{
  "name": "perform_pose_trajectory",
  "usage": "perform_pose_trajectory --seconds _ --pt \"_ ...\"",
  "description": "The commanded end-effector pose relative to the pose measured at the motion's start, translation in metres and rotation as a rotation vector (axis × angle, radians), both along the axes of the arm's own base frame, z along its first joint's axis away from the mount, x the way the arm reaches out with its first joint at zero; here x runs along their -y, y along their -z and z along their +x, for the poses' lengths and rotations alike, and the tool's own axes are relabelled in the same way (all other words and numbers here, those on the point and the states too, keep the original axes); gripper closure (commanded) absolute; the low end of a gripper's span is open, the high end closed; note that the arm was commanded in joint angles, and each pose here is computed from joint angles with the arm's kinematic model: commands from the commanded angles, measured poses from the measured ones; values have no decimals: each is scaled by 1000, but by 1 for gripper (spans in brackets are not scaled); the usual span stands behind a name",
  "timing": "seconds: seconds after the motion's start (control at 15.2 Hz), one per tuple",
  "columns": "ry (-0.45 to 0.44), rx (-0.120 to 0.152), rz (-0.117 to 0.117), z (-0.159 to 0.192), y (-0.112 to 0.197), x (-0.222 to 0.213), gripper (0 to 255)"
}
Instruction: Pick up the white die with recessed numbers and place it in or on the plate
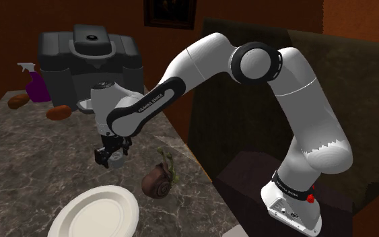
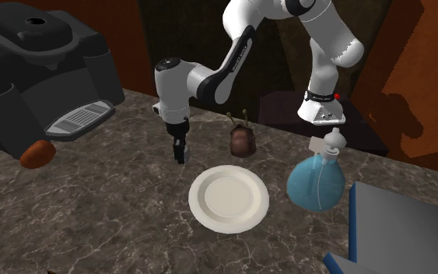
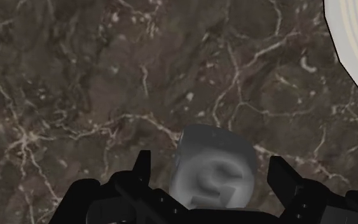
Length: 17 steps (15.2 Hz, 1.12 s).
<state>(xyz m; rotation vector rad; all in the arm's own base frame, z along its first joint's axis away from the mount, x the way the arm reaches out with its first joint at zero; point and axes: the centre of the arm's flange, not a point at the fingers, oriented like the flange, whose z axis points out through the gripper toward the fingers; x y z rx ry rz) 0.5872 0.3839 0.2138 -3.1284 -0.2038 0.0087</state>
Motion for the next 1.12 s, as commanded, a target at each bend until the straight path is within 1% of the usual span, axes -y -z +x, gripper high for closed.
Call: perform_pose_trajectory --seconds 0.0,0.59,1.06 --pt "0 0 0 0 0 0 255" --pt "0 0 0 0 0 0 255" --pt "0 0 0 0 -37 0 255"
